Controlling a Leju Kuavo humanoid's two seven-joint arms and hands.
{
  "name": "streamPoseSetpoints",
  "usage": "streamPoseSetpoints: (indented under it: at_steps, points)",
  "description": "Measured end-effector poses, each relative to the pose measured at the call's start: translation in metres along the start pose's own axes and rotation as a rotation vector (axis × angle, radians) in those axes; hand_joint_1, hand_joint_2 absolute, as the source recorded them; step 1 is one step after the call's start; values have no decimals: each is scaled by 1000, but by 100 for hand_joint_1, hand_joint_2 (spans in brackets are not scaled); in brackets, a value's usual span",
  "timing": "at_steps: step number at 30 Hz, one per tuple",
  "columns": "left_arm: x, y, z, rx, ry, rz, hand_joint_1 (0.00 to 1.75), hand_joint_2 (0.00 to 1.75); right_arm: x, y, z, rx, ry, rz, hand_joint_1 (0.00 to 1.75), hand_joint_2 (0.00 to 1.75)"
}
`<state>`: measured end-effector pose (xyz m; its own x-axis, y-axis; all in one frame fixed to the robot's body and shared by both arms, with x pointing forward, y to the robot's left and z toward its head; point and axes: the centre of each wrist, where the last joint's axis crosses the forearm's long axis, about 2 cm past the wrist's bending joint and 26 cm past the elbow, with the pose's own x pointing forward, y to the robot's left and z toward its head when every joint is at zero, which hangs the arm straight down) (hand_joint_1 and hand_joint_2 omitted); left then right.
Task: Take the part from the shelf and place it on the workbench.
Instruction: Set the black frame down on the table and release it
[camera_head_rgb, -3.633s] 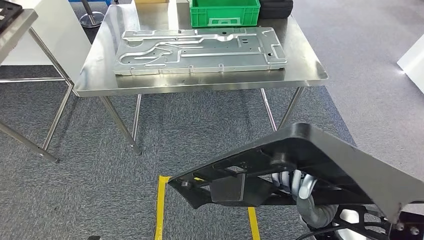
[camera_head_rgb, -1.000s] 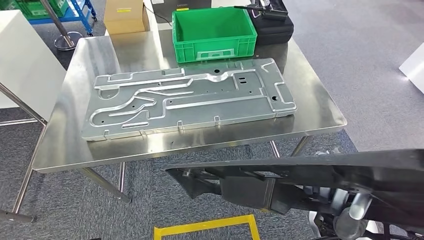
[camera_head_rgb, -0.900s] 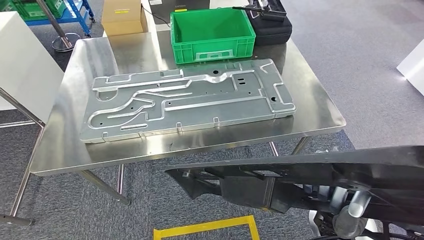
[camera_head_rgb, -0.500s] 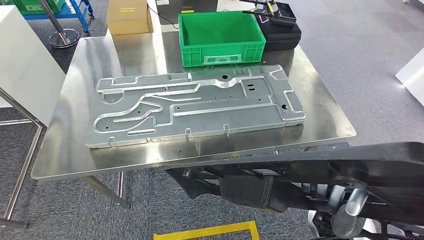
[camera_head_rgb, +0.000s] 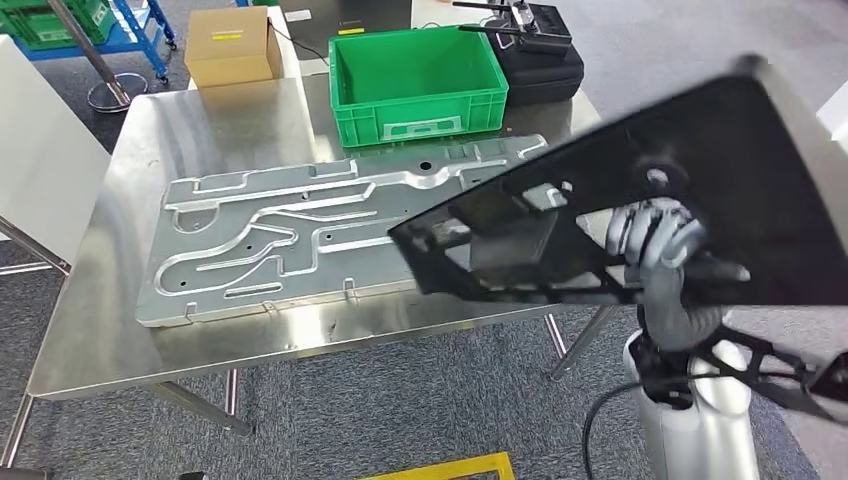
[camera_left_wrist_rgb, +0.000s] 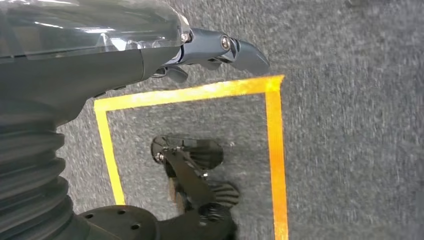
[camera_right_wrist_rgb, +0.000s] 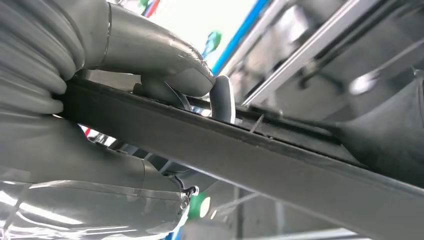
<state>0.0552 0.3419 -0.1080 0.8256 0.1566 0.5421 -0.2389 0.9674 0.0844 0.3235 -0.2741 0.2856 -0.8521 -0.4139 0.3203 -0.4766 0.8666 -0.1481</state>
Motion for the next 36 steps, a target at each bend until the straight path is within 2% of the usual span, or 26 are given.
streamPoseSetpoints:
  at_steps: [4,9,12,15,17,21,26,31,36]
  points:
    - [-3,0,2,-12,3,-4,0,175,-18,-61,-30,-23,62,181,169,175]
    - [3,0,-2,-31,4,-23,0,175,-21,-133,-99,-81,146,473,169,175]
    - [6,-2,-3,-45,1,-41,0,175,-22,-159,-123,-87,224,643,169,175]
    - [11,-4,-5,-57,-9,-59,0,175,-33,-170,-133,-38,366,822,169,175]
    - [14,-6,-6,-68,-18,-71,0,175,-50,-168,-131,63,521,938,169,175]
    - [27,-12,-11,-93,-48,-88,0,175,-88,-150,-128,406,825,1108,169,175]
    - [36,-17,-14,-119,-65,-97,0,175,-136,-99,-100,826,1125,1155,169,175]
    - [34,-18,-13,-137,-72,-100,0,175,-163,-51,-60,1045,1202,1147,169,175]
    - [31,-17,-12,-156,-79,-117,0,175,-172,-25,-29,1141,1214,1155,169,175]
